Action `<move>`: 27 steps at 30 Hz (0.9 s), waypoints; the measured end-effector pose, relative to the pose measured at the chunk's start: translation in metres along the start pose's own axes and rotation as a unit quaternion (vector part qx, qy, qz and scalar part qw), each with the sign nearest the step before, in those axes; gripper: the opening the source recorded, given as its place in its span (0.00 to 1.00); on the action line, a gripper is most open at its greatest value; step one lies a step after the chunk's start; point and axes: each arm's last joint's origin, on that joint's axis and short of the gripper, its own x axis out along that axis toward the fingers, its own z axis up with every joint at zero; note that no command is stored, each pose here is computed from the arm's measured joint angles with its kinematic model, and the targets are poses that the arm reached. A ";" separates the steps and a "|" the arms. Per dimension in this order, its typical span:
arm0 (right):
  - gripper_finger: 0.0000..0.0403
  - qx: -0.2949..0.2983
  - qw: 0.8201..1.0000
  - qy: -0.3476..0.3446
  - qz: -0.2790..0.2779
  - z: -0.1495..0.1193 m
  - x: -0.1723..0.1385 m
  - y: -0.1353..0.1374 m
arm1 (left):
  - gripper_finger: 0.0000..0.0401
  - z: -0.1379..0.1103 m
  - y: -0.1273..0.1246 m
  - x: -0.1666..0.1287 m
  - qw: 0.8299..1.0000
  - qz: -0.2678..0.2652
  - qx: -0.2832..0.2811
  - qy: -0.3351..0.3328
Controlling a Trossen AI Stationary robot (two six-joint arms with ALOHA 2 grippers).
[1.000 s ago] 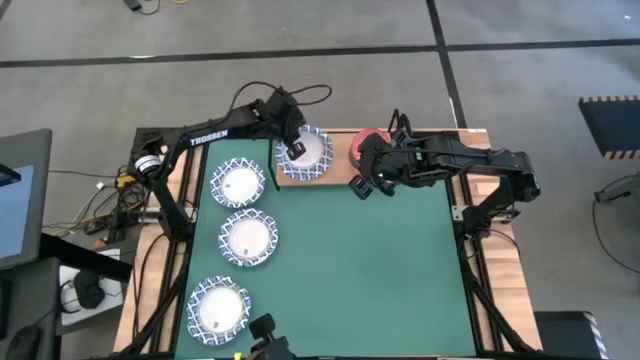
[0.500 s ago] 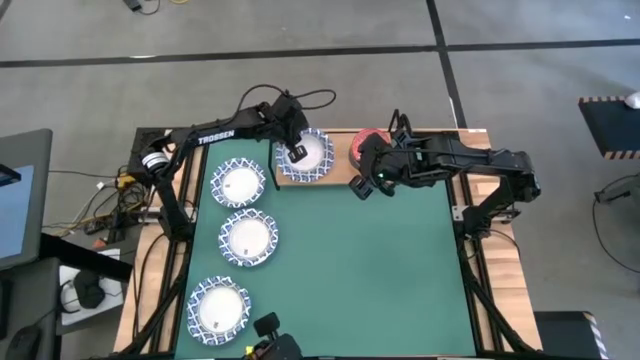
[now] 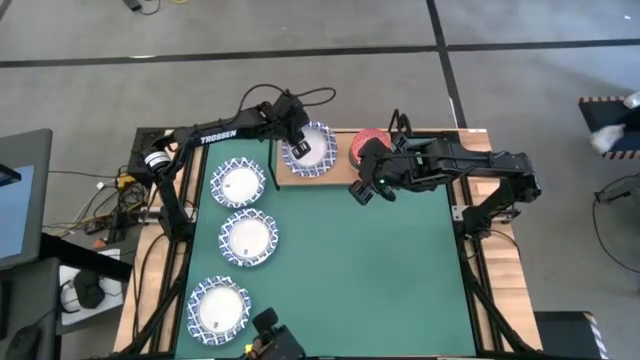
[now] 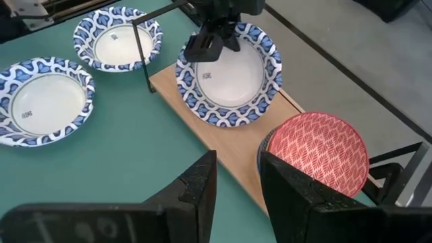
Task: Place and stack bowls onto a shelf
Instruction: Put the right white-blue paper bowl on the shelf, then stack the middle white and blue paper bowl on top of the white and blue paper bowl on the shelf
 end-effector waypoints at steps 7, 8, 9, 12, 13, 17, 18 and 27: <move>0.34 0.000 1.000 0.000 0.000 0.000 0.000 0.000 | 0.41 -0.004 -0.002 0.000 1.000 0.013 0.005 0.025; 0.34 0.000 1.000 0.000 0.000 0.000 0.000 0.000 | 0.43 -0.005 -0.002 0.000 1.000 0.014 0.005 0.027; 0.34 0.000 1.000 0.000 0.000 0.000 0.000 0.000 | 0.44 -0.005 -0.003 0.000 0.999 0.014 0.006 0.029; 0.34 0.000 1.000 0.000 0.000 0.000 0.000 0.000 | 0.48 -0.006 -0.005 0.000 0.999 0.021 0.009 0.034; 0.34 0.000 1.000 0.000 0.000 0.000 0.000 0.000 | 0.49 -0.006 -0.006 0.000 0.999 0.026 0.010 0.036; 0.34 0.000 1.000 0.000 0.000 0.000 0.000 0.000 | 0.50 -0.006 -0.010 -0.003 0.998 0.040 0.015 0.039; 0.34 0.000 1.000 0.000 0.001 0.000 0.000 0.000 | 0.50 -0.005 -0.011 -0.005 0.998 0.042 0.016 0.039; 0.34 0.009 1.000 0.000 0.000 0.001 0.001 -0.001 | 0.50 0.028 -0.010 -0.041 0.999 0.037 0.004 0.030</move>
